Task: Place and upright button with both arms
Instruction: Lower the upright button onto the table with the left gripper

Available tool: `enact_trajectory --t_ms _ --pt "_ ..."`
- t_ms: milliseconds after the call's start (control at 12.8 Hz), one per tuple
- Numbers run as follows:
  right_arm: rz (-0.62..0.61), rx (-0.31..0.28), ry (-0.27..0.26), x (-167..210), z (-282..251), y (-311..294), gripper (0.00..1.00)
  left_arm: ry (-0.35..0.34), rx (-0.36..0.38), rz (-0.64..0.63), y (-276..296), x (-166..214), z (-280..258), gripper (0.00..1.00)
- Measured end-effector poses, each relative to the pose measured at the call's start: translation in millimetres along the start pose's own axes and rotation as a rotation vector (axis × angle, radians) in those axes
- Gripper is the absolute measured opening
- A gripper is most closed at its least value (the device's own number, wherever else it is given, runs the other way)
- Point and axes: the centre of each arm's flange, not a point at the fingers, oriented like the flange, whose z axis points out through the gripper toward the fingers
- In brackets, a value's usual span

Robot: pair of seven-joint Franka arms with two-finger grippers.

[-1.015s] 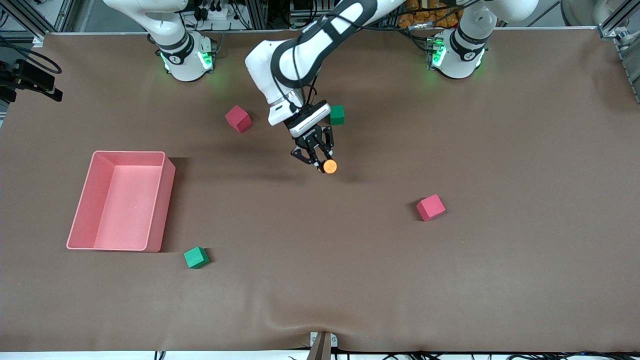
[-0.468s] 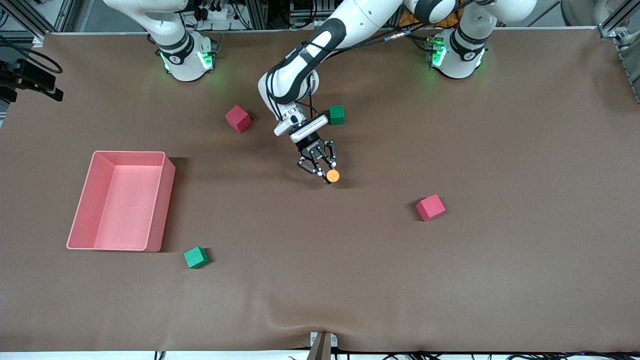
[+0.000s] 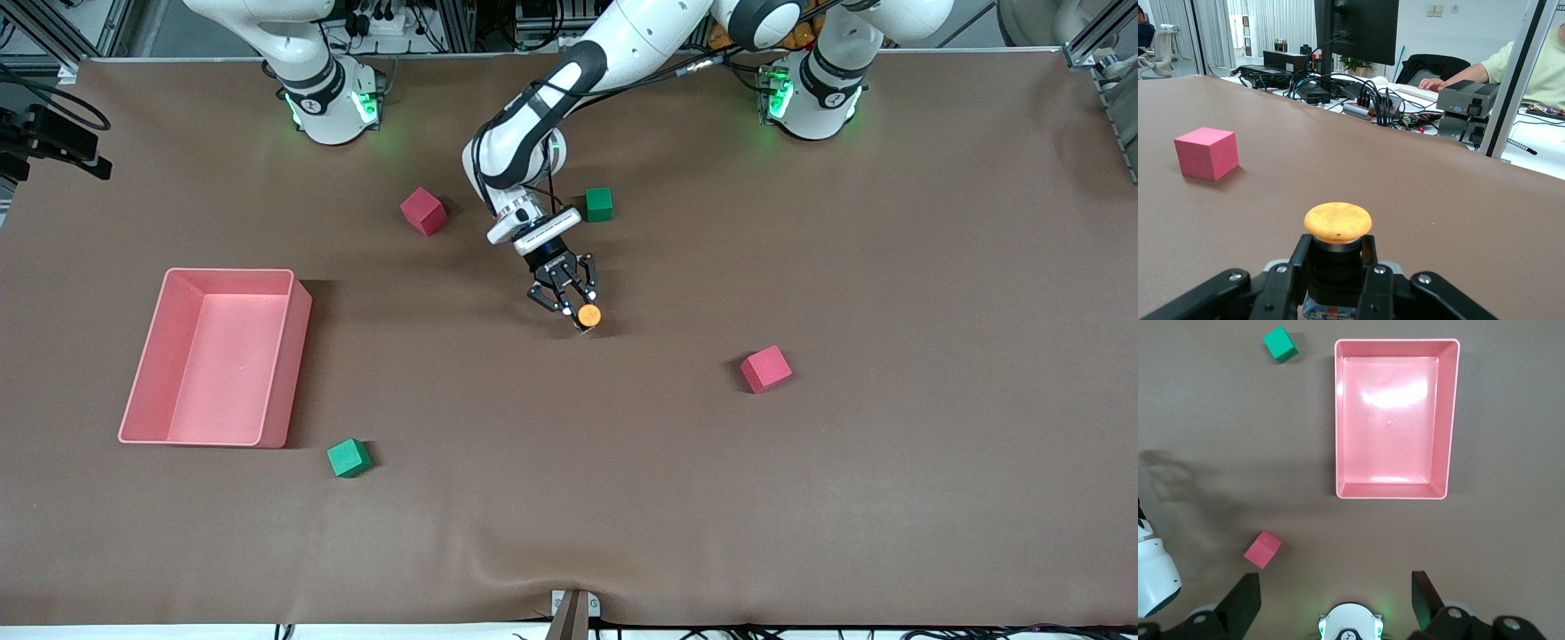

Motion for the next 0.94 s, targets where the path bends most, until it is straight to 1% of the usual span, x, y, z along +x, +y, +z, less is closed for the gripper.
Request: enact_trajectory --t_ms 312,702,937 --pt "-0.001 0.0 -0.006 -0.6 0.5 -0.4 1.0 0.0 -0.009 -0.03 -4.8 -13.2 -5.3 0.33" --pt "0.002 0.001 -0.006 -0.7 0.5 1.0 1.0 0.004 -0.016 -0.033 -15.2 -37.9 -8.1 0.33" --pt "0.004 0.001 -0.006 -0.7 0.5 1.9 1.0 0.007 -0.013 -0.026 -18.5 -44.9 -5.4 0.33"
